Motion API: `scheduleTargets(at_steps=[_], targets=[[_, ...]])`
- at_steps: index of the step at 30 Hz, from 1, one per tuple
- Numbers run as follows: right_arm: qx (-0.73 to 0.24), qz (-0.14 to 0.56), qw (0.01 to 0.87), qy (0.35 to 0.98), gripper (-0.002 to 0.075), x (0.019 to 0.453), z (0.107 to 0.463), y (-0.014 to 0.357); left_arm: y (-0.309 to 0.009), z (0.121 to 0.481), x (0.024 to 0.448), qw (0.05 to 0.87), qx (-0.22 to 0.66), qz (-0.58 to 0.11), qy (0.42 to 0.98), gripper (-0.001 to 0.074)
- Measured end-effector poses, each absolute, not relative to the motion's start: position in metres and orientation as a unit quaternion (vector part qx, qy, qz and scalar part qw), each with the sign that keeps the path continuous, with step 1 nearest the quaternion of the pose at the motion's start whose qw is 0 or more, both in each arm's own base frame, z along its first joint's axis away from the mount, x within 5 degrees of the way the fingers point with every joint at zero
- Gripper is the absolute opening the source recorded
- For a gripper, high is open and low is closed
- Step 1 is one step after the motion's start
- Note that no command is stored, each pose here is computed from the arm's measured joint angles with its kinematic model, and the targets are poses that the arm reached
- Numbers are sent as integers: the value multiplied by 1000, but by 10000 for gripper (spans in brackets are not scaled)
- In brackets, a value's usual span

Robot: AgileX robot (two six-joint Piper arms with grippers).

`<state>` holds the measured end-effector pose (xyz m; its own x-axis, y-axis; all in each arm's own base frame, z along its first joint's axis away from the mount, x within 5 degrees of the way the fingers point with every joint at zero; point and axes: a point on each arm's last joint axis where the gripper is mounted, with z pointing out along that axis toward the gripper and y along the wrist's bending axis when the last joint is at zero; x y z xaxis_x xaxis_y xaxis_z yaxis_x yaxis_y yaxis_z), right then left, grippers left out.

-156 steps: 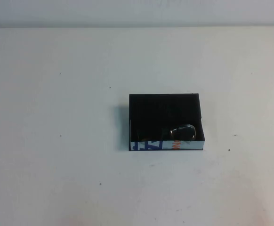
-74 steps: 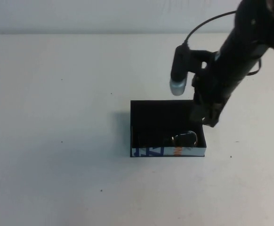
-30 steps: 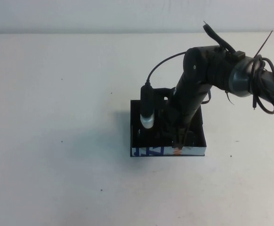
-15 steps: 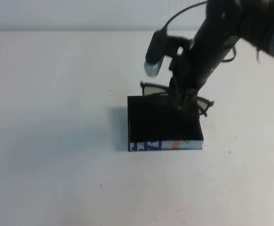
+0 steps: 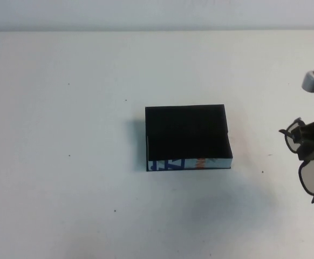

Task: Take glasses out of glasses case
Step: Place the glasses on the table

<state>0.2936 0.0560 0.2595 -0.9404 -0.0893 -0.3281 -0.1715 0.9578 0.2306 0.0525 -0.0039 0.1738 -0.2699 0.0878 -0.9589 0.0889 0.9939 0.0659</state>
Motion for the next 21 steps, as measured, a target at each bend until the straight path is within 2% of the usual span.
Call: scheduleTargets(at_steps=[5, 21], targets=[[13, 148, 181, 972, 56, 281, 236, 47, -4, 174, 53, 602, 55, 0, 797, -4], [17, 115, 152, 981, 73, 308, 174, 51, -4, 174, 53, 602, 55, 0, 797, -4]])
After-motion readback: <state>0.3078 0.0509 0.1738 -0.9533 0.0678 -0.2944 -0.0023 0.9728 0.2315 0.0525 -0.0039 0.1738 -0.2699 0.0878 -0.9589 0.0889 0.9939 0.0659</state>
